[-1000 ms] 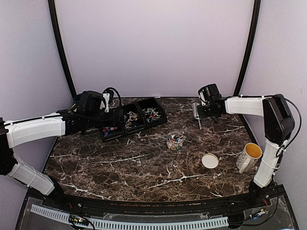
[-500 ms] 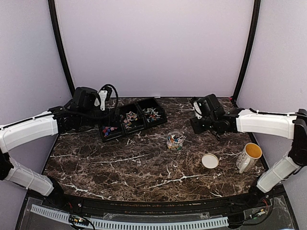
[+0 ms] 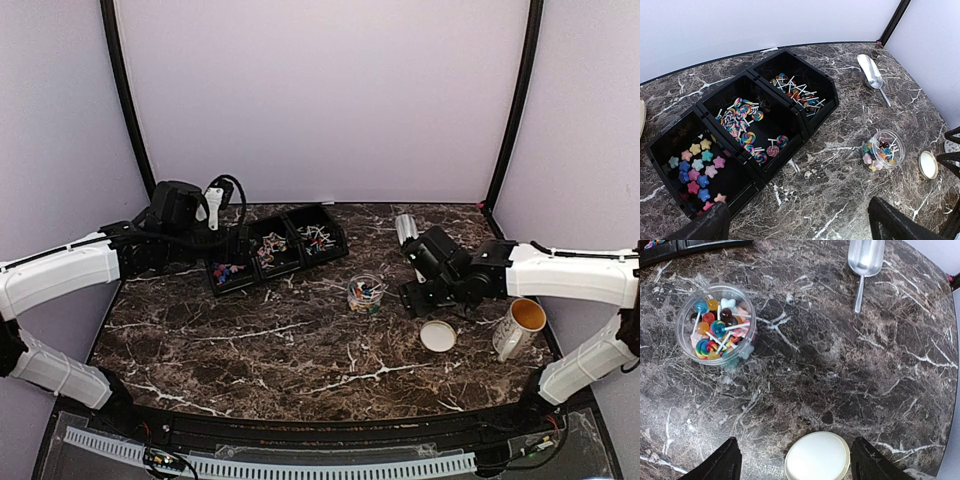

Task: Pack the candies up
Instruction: Pick up the bottle lid from the center of the board.

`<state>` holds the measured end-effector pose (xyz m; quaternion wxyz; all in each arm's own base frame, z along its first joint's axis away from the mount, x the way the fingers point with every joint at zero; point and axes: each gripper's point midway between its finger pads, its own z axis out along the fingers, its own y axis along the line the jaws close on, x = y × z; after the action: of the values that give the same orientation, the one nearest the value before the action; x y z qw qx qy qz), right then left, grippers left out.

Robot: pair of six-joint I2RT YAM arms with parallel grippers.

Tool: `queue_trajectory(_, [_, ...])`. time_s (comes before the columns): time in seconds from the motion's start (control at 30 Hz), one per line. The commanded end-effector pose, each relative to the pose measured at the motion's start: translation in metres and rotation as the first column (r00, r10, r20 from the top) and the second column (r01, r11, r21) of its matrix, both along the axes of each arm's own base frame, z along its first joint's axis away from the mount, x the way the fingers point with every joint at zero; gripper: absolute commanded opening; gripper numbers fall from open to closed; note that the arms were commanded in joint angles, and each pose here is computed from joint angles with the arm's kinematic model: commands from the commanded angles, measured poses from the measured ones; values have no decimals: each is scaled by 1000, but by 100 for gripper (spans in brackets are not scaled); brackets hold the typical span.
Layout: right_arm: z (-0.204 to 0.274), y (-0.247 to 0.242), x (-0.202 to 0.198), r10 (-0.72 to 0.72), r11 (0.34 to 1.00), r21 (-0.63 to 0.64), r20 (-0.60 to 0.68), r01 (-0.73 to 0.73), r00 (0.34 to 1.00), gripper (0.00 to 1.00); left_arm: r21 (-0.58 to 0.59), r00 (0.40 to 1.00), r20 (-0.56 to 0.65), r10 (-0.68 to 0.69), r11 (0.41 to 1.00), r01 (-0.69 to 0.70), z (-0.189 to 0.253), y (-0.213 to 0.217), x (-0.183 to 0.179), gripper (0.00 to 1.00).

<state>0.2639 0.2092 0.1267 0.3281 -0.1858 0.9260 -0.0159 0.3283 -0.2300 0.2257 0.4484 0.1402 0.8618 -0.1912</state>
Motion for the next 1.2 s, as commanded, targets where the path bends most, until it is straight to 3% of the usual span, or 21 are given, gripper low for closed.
queue_trajectory(0.0, [-20,-13,-19,-68,996,-59,-79,64,995,73,-27,1000,12,-10,1000,11,6,-4,2,99])
queue_trajectory(0.3, [-53,-13,-38,-81,988,-145,-163,58,983,61,-35,1000,-6,-14,999,14,1,-8,3,99])
queue_trajectory(0.83, [-96,-5,-57,-56,983,-184,-264,7,963,36,-40,999,-36,-9,999,8,-11,-9,2,99])
queue_trajectory(1.17, [-108,-13,-57,-83,961,-275,-254,10,964,28,-44,999,-45,-10,999,8,-15,-9,1,99])
